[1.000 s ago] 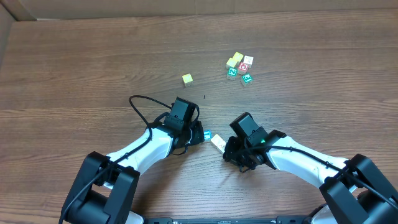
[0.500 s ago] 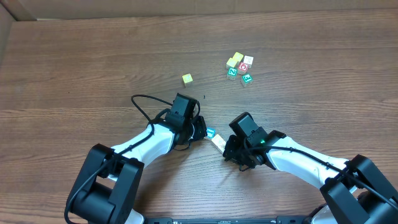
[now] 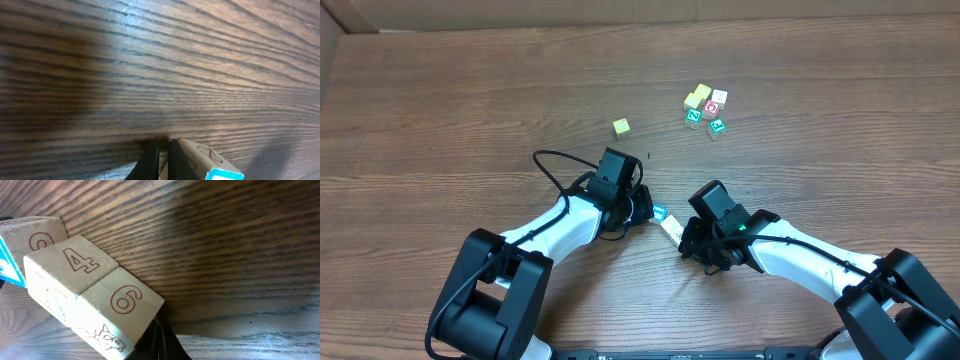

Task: Flip 3 blocks

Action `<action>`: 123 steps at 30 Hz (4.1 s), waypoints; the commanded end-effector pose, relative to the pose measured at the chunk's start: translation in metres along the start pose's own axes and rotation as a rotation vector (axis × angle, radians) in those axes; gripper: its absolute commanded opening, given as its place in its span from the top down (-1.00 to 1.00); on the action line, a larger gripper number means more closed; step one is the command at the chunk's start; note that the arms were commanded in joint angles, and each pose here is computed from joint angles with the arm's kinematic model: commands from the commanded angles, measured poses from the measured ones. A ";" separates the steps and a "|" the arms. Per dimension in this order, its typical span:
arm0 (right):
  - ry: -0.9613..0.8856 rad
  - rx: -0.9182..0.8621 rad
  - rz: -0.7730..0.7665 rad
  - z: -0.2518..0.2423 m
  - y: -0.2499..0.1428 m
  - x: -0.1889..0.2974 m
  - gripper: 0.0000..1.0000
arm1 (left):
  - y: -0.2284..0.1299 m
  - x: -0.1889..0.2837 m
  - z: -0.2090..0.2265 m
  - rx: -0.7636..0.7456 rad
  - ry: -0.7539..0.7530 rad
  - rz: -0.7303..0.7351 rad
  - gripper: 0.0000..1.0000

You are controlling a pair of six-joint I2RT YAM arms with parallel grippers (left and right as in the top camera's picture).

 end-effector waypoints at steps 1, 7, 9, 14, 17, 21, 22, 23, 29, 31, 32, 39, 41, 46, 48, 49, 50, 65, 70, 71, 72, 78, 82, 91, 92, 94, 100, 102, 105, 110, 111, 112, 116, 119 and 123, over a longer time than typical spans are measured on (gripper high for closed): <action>-0.042 -0.013 -0.022 -0.006 0.000 -0.003 0.92 | -0.012 -0.014 0.021 0.043 0.109 0.054 0.92; -0.040 -0.013 -0.019 -0.006 0.000 -0.003 0.92 | -0.018 -0.015 0.019 0.099 0.116 0.071 0.92; -0.040 -0.013 -0.019 -0.006 0.000 -0.003 0.92 | -0.019 -0.016 0.018 0.112 0.115 0.074 0.92; -0.040 -0.013 -0.019 -0.006 0.000 -0.003 0.92 | -0.024 -0.018 0.011 0.133 0.108 0.071 0.92; -0.040 -0.013 -0.019 -0.006 0.000 -0.003 0.92 | -0.024 -0.019 0.008 0.120 0.100 0.060 0.92; -0.040 -0.013 -0.019 -0.006 0.000 -0.003 0.92 | -0.024 -0.019 0.007 0.125 0.103 0.053 0.92; -0.040 -0.013 -0.019 -0.006 0.000 -0.003 0.92 | -0.024 -0.019 0.008 0.124 0.110 0.045 0.92; -0.040 -0.013 -0.019 -0.006 0.000 -0.003 0.92 | -0.023 -0.019 0.008 0.124 0.116 0.038 0.91; -0.040 -0.013 -0.019 -0.006 0.000 -0.003 0.92 | -0.022 -0.019 0.008 0.129 0.120 0.022 0.92; -0.040 -0.013 -0.019 -0.006 0.000 -0.003 0.92 | -0.022 -0.019 0.008 0.129 0.119 0.021 0.91; -0.040 -0.013 -0.019 -0.006 0.000 -0.003 0.92 | -0.021 -0.019 0.008 0.128 0.118 0.020 0.91; -0.039 -0.013 -0.020 -0.006 0.000 -0.003 0.92 | -0.020 -0.019 0.004 0.128 0.080 0.020 0.92; -0.039 -0.013 -0.019 -0.006 0.000 -0.003 0.92 | -0.020 -0.019 0.003 0.127 0.076 0.016 0.92; -0.038 -0.013 -0.019 -0.006 0.000 -0.003 0.92 | -0.019 -0.020 0.001 0.128 0.071 0.008 0.91; -0.028 -0.012 -0.013 -0.005 0.000 -0.004 0.92 | -0.019 -0.020 0.001 0.130 0.069 0.007 0.92; -0.023 -0.011 -0.013 -0.004 0.000 -0.004 0.92 | -0.019 -0.020 0.001 0.129 0.068 0.006 0.92; -0.021 -0.010 -0.013 -0.004 0.000 -0.004 0.92 | -0.019 -0.020 0.001 0.129 0.067 0.006 0.92; -0.016 -0.009 -0.015 -0.003 0.000 -0.004 0.92 | -0.025 -0.022 -0.007 0.104 0.048 0.013 0.92; -0.017 -0.008 -0.015 -0.003 0.000 -0.004 0.92 | -0.025 -0.022 -0.006 0.106 0.064 0.009 0.91; -0.017 -0.008 -0.016 -0.003 0.001 -0.003 0.92 | -0.025 -0.022 -0.005 0.106 0.071 0.006 0.92; -0.020 -0.008 -0.021 -0.004 0.001 -0.004 0.92 | -0.025 -0.022 -0.004 0.107 0.081 0.001 0.92; -0.088 -0.012 -0.083 -0.010 0.004 -0.003 0.90 | -0.025 -0.020 0.004 0.118 0.148 -0.017 0.92; -0.087 -0.010 -0.084 -0.010 0.004 -0.003 0.90 | -0.020 -0.019 0.010 0.141 0.156 -0.019 0.92; -0.072 -0.011 -0.069 -0.009 0.004 -0.003 0.90 | 0.028 0.015 0.000 0.075 0.157 0.011 0.92; -0.070 -0.013 -0.066 -0.009 0.003 -0.003 0.90 | 0.036 0.022 -0.005 0.055 0.156 0.008 0.93; -0.066 -0.012 -0.065 -0.008 0.003 -0.003 0.90 | 0.048 0.034 -0.016 0.015 0.151 -0.009 0.92; -0.063 -0.011 -0.068 -0.008 0.004 -0.003 0.90 | 0.070 0.052 -0.043 -0.043 0.087 -0.080 0.92; -0.063 -0.011 -0.068 -0.008 0.004 -0.003 0.90 | 0.074 0.049 -0.048 -0.075 0.056 -0.063 0.92; -0.061 -0.011 -0.069 -0.007 0.004 -0.003 0.90 | 0.082 0.036 -0.058 -0.109 0.016 0.017 0.92; -0.060 -0.010 -0.069 -0.007 0.004 -0.003 0.91 | 0.097 0.011 -0.063 -0.116 0.100 0.155 0.92; -0.061 -0.011 -0.069 -0.007 0.004 -0.003 0.91 | 0.098 0.005 -0.064 -0.124 0.109 0.182 0.92; -0.062 -0.011 -0.068 -0.007 0.004 -0.003 0.91 | 0.099 -0.001 -0.065 -0.129 0.116 0.199 0.92; -0.074 -0.012 -0.075 -0.009 0.004 -0.003 0.92 | 0.095 -0.018 -0.068 -0.134 0.121 0.244 0.92; -0.077 -0.012 -0.081 -0.009 0.005 -0.003 0.92 | 0.089 -0.023 -0.074 -0.147 0.105 0.262 0.92; -0.081 -0.012 -0.088 -0.009 0.005 -0.003 0.92 | 0.081 -0.025 -0.080 -0.171 0.108 0.276 0.92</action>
Point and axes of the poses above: each gripper's point midway between its finger pads, its own x axis back along the fingers, its own z axis along the line the jaws close on, y = z × x, the point moved 10 cm from there along x, back along the fingers, and after that the axes turned 3 degrees about x, right-handed, at the moved point
